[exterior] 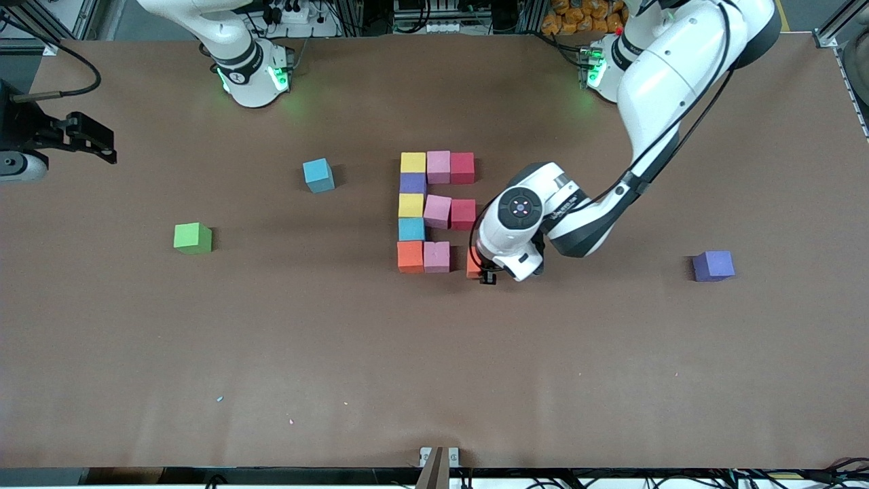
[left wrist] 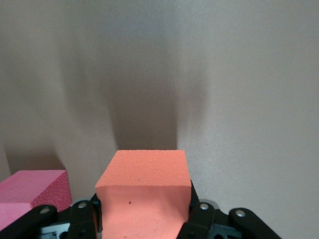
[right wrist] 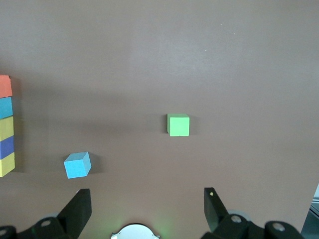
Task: Arrange 11 blocks into digit 3
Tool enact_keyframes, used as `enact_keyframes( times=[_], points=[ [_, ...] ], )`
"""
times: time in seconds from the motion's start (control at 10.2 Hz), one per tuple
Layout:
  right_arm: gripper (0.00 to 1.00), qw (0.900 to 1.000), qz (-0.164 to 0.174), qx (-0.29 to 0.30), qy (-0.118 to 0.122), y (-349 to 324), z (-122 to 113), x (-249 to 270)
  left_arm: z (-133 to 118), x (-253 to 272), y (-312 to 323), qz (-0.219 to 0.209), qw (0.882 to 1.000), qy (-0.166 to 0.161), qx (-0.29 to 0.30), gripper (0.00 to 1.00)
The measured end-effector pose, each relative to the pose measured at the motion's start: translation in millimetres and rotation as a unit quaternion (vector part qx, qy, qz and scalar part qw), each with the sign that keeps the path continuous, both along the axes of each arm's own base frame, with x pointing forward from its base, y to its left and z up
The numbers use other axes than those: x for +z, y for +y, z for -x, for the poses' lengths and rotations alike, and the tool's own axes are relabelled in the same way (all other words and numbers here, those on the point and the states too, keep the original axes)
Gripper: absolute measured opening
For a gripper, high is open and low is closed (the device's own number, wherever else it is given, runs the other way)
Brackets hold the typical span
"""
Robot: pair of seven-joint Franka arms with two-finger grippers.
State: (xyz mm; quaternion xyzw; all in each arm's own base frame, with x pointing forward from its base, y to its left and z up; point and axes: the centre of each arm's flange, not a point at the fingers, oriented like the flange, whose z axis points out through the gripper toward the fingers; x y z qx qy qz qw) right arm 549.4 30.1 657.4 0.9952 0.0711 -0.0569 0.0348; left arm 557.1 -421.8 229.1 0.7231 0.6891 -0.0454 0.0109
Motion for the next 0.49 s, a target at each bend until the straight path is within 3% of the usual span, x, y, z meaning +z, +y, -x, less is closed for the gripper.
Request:
enact_keyframes(
  times=[0.49],
  points=[
    [1.00,1.000,0.001,0.014,0.001,15.6,-0.4,-5.3,12.7,-18.5,-17.4,-0.003,1.000,0.002,0.016,0.59]
  ],
)
